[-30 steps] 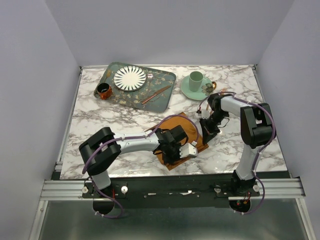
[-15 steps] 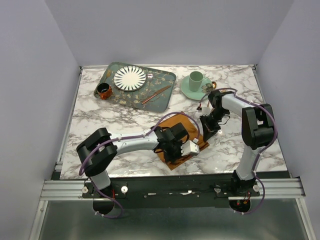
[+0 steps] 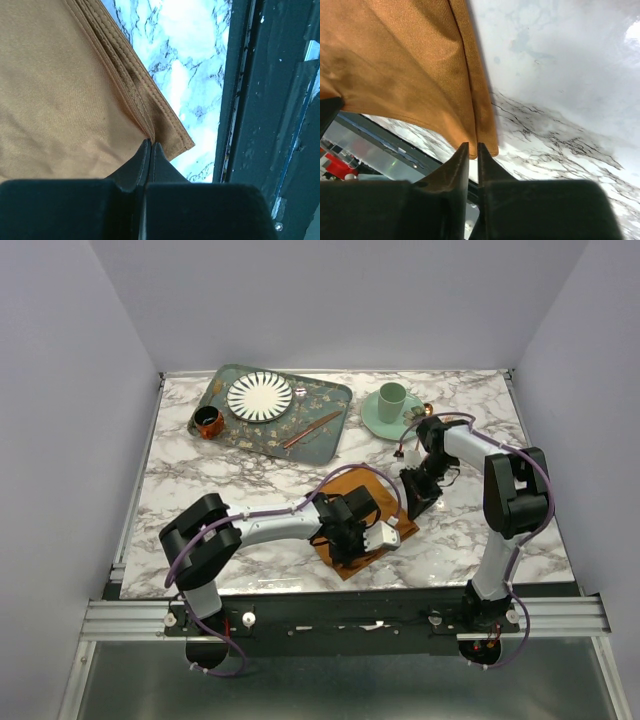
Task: Fold the napkin into a case and place the utensils inside
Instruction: Fold the square-folded napkin at the center of the board.
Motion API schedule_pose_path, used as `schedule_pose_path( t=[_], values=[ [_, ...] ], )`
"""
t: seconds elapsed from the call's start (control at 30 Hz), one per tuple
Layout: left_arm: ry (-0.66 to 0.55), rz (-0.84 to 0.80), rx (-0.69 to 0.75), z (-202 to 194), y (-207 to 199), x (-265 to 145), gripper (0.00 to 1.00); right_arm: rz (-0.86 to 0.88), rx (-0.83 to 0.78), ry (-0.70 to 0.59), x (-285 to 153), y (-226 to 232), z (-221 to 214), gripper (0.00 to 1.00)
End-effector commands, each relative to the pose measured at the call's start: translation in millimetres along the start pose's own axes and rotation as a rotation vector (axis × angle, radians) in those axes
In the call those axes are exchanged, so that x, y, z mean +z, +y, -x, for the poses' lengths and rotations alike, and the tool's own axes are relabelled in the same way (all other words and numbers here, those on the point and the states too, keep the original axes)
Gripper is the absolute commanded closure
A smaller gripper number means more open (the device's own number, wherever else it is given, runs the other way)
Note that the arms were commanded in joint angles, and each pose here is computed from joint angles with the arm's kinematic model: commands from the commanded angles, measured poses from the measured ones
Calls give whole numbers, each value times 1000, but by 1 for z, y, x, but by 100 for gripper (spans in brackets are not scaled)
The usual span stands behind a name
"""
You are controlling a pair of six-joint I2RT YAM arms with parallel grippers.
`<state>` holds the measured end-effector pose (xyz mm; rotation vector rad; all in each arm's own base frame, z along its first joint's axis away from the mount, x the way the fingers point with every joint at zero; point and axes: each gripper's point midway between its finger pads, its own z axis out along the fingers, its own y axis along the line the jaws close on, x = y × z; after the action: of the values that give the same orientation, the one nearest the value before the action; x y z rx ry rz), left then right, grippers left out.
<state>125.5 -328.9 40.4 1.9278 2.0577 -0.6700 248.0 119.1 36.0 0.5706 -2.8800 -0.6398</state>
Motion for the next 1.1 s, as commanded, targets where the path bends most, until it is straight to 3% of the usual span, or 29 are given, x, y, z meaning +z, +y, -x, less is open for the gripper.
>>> schedule_pose_path(
  t=[0.0,0.13,0.2,0.3,0.43,0.67,1.07],
  values=[
    [10,-39,-16,2,-6,6,100,-27,-16,14,-2,-7,2,75],
    [7,-38,-14,3,-5,8,100,-42,-19,19,-1,-10,1,68],
    [5,-39,-15,3,-5,8,100,-47,-18,18,-1,-11,1,54],
    [-4,-38,-13,6,-5,8,100,-50,-14,18,-2,-11,1,46],
    [-6,-39,-9,7,-5,8,100,-13,-4,20,1,-7,2,48],
    [-2,-35,-8,6,-4,8,100,26,-8,9,0,2,-1,70],
    [1,-26,-2,5,-3,7,100,61,10,48,12,2,-5,73]
  ],
)
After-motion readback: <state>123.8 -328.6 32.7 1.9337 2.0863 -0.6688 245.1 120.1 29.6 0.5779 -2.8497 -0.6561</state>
